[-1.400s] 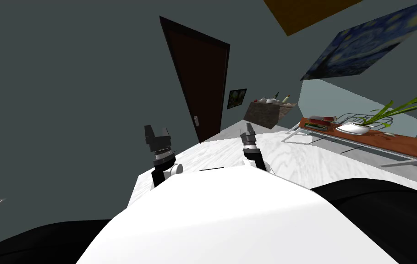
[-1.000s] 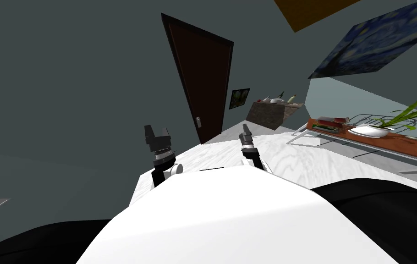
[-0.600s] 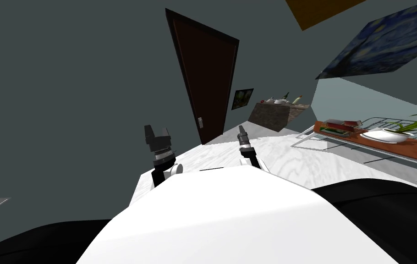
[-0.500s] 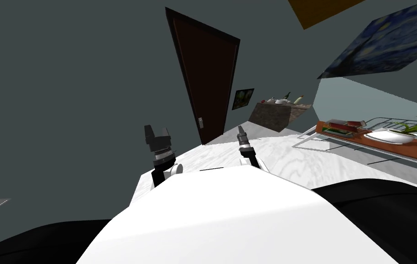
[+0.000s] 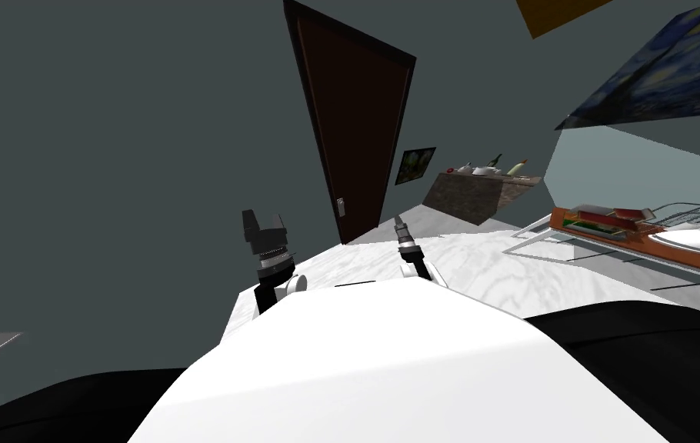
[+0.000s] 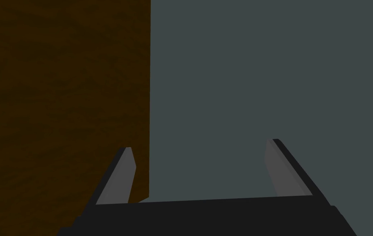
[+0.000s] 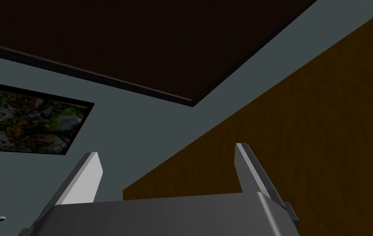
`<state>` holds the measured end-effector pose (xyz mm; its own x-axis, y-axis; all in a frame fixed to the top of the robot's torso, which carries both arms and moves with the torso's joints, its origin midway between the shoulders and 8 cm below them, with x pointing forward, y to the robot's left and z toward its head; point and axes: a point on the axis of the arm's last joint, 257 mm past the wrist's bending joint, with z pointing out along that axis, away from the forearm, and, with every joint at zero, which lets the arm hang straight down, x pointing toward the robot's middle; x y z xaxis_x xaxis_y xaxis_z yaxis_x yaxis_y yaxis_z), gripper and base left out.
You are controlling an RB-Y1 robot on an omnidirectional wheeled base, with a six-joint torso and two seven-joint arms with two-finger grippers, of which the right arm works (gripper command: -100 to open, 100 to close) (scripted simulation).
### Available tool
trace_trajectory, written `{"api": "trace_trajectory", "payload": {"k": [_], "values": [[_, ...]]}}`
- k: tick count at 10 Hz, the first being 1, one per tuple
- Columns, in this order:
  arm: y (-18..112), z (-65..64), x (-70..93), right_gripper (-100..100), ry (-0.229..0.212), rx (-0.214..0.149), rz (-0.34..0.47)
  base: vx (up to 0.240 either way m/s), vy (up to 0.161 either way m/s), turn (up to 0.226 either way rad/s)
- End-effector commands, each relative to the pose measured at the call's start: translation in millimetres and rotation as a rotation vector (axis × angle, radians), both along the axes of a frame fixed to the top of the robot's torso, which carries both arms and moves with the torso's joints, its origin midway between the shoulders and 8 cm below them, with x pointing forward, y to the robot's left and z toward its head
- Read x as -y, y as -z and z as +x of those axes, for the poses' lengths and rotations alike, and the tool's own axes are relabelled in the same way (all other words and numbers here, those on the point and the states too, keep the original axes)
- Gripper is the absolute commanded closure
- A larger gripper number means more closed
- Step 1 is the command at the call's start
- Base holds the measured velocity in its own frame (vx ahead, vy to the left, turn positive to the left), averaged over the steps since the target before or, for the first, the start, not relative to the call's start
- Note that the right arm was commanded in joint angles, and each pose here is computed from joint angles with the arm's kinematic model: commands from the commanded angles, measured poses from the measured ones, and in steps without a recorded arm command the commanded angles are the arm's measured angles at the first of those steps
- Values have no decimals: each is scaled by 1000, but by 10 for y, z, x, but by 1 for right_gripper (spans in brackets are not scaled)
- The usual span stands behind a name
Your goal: Pull the door open
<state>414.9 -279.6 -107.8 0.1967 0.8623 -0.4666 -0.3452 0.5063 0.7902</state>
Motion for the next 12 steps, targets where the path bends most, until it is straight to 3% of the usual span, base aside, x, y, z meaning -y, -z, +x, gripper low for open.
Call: {"api": "trace_trajectory", "payload": {"k": [1,12], "values": [[105,72,-25,-100,8,-18,-49,106,40,61],[795,520,-127,-100,47,-133,-398,105,43,69]]}}
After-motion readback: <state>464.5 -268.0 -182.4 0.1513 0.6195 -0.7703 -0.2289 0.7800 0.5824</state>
